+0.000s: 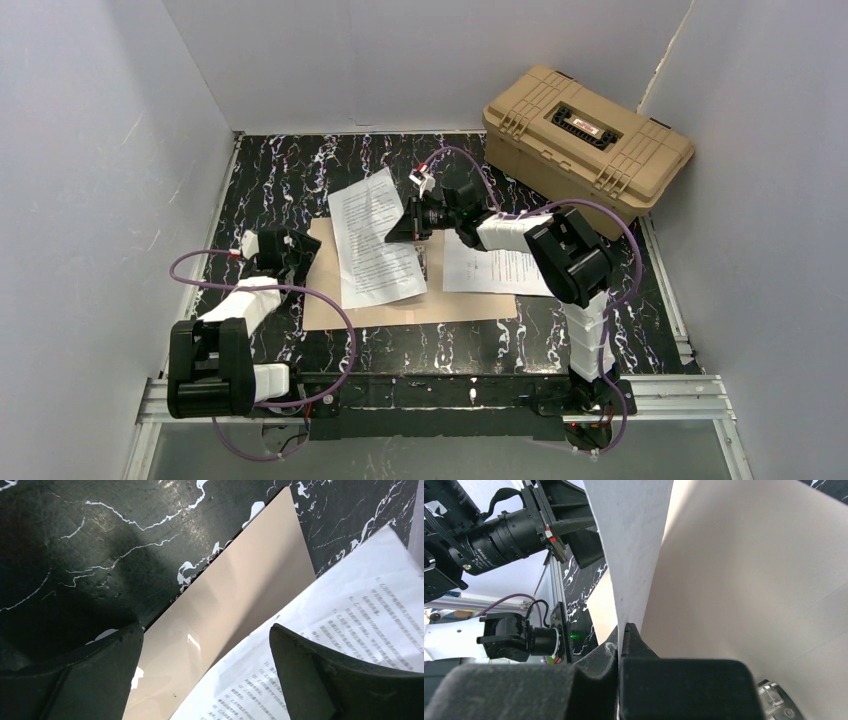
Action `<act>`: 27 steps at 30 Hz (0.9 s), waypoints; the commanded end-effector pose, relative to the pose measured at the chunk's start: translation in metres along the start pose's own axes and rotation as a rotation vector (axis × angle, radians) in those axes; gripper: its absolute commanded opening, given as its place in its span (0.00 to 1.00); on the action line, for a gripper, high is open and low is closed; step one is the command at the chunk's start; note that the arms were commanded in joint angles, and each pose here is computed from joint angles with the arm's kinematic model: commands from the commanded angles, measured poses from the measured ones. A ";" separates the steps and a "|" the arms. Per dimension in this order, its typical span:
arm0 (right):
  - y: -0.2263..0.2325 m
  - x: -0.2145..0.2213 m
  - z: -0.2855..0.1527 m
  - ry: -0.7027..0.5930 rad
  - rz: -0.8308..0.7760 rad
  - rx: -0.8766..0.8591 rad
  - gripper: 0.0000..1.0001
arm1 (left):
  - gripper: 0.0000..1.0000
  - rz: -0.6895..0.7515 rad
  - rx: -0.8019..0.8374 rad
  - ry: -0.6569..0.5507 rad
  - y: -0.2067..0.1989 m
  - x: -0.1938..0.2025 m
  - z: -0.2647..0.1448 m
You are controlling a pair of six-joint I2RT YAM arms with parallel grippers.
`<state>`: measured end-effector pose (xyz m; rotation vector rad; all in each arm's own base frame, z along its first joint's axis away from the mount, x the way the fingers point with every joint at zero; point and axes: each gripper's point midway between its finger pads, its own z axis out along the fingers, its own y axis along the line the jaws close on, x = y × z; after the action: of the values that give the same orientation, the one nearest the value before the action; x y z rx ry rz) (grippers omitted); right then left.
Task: Put the files into the folder
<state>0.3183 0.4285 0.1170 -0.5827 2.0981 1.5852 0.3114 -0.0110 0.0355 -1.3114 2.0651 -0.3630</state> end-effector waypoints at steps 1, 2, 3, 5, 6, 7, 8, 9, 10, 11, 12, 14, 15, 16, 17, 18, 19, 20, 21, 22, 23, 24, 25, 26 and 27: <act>0.004 0.003 0.006 -0.021 -0.009 -0.038 0.01 | 0.98 0.019 -0.244 0.222 0.078 0.061 -0.007; 0.003 0.005 0.007 -0.018 -0.003 -0.036 0.01 | 0.98 0.018 -0.243 0.221 0.077 0.061 -0.007; 0.002 0.006 0.008 -0.017 0.000 -0.035 0.01 | 0.98 0.014 -0.243 0.224 0.077 0.061 -0.007; 0.001 0.007 0.009 -0.017 0.006 -0.032 0.01 | 0.98 0.037 -0.231 0.250 0.073 0.072 -0.008; 0.000 0.008 0.009 -0.017 0.010 -0.029 0.01 | 0.98 0.038 -0.232 0.256 0.073 0.074 -0.009; 0.000 0.009 0.010 -0.017 0.012 -0.028 0.01 | 0.98 0.042 -0.230 0.256 0.072 0.075 -0.009; -0.001 0.010 0.010 -0.017 0.017 -0.024 0.01 | 0.98 0.045 -0.227 0.255 0.071 0.076 -0.010; -0.002 0.010 0.010 -0.020 0.021 -0.023 0.01 | 0.98 0.045 -0.224 0.255 0.071 0.076 -0.010; -0.003 0.011 0.010 -0.022 0.025 -0.021 0.01 | 0.98 0.047 -0.222 0.257 0.070 0.077 -0.011; -0.003 0.012 0.010 -0.024 0.031 -0.020 0.01 | 0.98 0.047 -0.221 0.259 0.070 0.078 -0.011; -0.003 0.012 0.011 -0.029 0.036 -0.021 0.01 | 0.98 0.047 -0.220 0.260 0.070 0.078 -0.012; -0.004 0.014 0.012 -0.033 0.053 -0.021 0.01 | 0.98 0.052 -0.219 0.262 0.070 0.079 -0.013; -0.006 0.014 0.012 -0.036 0.064 -0.019 0.01 | 0.98 0.051 -0.217 0.261 0.070 0.079 -0.013; -0.006 0.015 0.013 -0.039 0.072 -0.019 0.01 | 0.98 0.053 -0.216 0.261 0.070 0.079 -0.013; -0.006 0.016 0.013 -0.040 0.080 -0.019 0.01 | 0.98 0.051 -0.214 0.261 0.069 0.079 -0.014; -0.008 0.017 0.014 -0.041 0.091 -0.015 0.01 | 0.98 0.052 -0.213 0.263 0.070 0.080 -0.014; -0.009 0.018 0.015 -0.042 0.096 -0.013 0.01 | 0.98 0.051 -0.214 0.263 0.070 0.080 -0.014; -0.009 0.020 0.016 -0.041 0.102 -0.013 0.01 | 0.98 0.053 -0.214 0.265 0.070 0.081 -0.015; -0.009 0.021 0.017 -0.039 0.107 -0.010 0.01 | 0.98 0.055 -0.214 0.265 0.071 0.081 -0.014; -0.010 0.023 0.018 -0.037 0.115 -0.008 0.01 | 0.98 0.055 -0.213 0.265 0.071 0.082 -0.014; -0.010 0.025 0.019 -0.034 0.121 -0.006 0.01 | 0.98 0.054 -0.213 0.267 0.071 0.082 -0.014; -0.011 0.026 0.019 -0.034 0.126 -0.003 0.01 | 0.98 0.052 -0.212 0.268 0.071 0.083 -0.014; -0.010 0.027 0.019 -0.034 0.128 -0.001 0.01 | 0.98 0.051 -0.213 0.270 0.071 0.083 -0.014; -0.011 0.029 0.019 -0.035 0.131 0.005 0.01 | 0.98 0.053 -0.211 0.271 0.071 0.083 -0.014; -0.012 0.031 0.019 -0.034 0.133 0.009 0.01 | 0.98 0.052 -0.210 0.271 0.070 0.083 -0.015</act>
<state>0.3056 0.4380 0.0815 -0.4200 2.1928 1.6360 0.3110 -0.0466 0.0380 -1.2582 2.1018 -0.4874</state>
